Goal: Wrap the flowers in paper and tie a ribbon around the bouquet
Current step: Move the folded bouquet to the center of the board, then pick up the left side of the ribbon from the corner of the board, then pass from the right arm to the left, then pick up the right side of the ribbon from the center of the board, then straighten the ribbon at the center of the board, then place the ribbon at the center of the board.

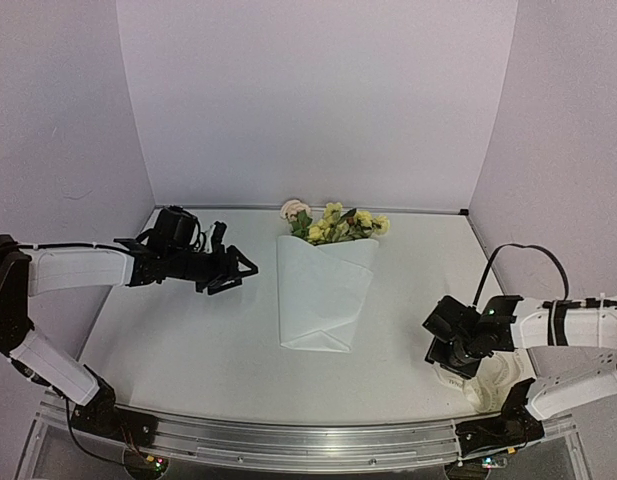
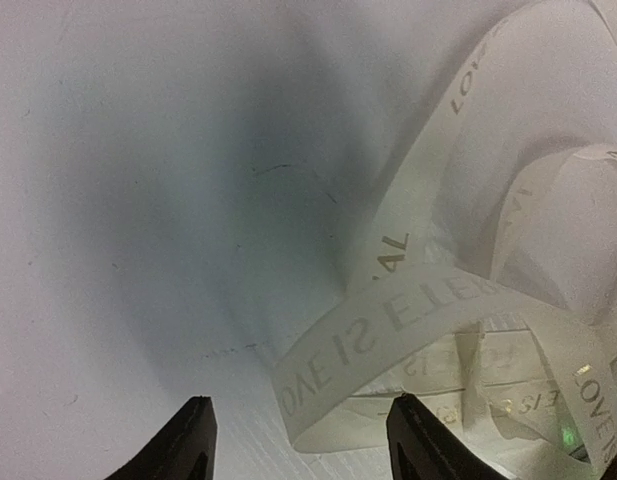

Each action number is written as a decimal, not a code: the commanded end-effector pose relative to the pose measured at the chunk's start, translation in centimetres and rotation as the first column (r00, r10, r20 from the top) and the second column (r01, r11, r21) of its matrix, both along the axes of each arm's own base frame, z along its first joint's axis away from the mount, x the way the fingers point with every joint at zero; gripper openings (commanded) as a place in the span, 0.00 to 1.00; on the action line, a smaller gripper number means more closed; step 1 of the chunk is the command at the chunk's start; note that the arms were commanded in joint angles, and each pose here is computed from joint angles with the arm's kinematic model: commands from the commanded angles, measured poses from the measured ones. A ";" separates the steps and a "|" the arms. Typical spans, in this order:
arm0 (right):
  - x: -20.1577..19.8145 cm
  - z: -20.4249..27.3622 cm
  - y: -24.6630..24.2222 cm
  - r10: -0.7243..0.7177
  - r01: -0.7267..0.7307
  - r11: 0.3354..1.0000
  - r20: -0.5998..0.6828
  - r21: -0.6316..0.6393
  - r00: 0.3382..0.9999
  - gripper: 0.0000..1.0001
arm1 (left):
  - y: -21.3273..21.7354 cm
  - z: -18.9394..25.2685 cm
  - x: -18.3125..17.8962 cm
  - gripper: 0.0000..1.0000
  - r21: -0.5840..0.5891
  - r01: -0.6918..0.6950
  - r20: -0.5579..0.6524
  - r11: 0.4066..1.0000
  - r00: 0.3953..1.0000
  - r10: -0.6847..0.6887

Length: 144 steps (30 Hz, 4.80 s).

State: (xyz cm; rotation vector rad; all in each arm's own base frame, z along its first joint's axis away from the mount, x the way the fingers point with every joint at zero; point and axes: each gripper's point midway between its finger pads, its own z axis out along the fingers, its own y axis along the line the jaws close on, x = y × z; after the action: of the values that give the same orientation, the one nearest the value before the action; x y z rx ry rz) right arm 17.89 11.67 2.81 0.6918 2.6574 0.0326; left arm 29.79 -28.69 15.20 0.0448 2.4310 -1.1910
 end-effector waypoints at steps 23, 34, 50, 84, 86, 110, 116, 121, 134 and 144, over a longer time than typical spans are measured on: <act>6.5 16.2 20.5 0.157 -0.284 0.682 0.244 0.674 0.957 0.00 | -11.9 9.1 -8.1 0.65 -0.062 0.431 0.594 0.900 0.741 -0.314; 7.0 19.3 27.2 0.158 -0.283 0.505 0.235 0.815 0.959 0.00 | -15.1 6.9 -8.6 0.67 0.001 0.469 0.590 0.883 0.713 -0.380; 6.6 19.0 27.1 0.199 -0.339 0.544 0.274 0.767 0.941 0.44 | -10.4 5.0 -4.8 0.00 0.035 0.082 0.500 0.996 0.862 -0.088; 6.1 -0.1 -0.8 -0.284 0.262 0.945 0.095 0.197 0.954 0.82 | 17.0 2.2 -6.5 0.00 0.321 -0.755 0.501 0.572 0.648 0.574; 6.7 -0.2 -0.1 -0.292 0.266 0.937 0.092 0.225 0.952 0.82 | 17.0 2.3 -6.5 0.00 0.318 -0.756 0.501 0.572 0.646 0.576; 8.3 0.5 -2.1 -0.343 0.325 0.933 0.114 0.156 0.932 0.00 | 20.3 8.4 -6.3 0.00 0.202 -0.856 0.630 0.475 0.485 0.606; 8.4 7.7 -4.8 -0.254 0.250 0.967 0.256 0.048 0.933 0.00 | 23.7 13.2 -7.1 0.00 0.143 -0.912 0.724 0.384 0.361 0.588; 6.9 6.5 -4.3 -0.220 0.212 0.975 0.175 0.063 0.960 0.00 | 25.5 11.1 -8.5 0.00 0.126 -0.915 0.665 0.384 0.365 0.651; 4.8 -0.4 -0.8 -0.146 0.145 0.988 0.010 0.048 0.989 0.00 | 23.3 -3.6 -10.5 0.05 0.308 -0.869 0.272 0.387 0.470 0.840; 4.5 -1.1 -1.7 -0.152 0.152 0.988 0.005 0.001 0.988 0.06 | 26.0 -7.9 -8.8 0.00 0.358 -0.868 0.143 0.344 0.416 0.898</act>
State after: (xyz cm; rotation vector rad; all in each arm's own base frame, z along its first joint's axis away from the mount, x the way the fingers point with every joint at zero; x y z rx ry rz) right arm 21.83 10.24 1.51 0.9017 2.6150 0.0258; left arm 18.89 -2.52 5.94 -1.0938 2.1249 -0.0672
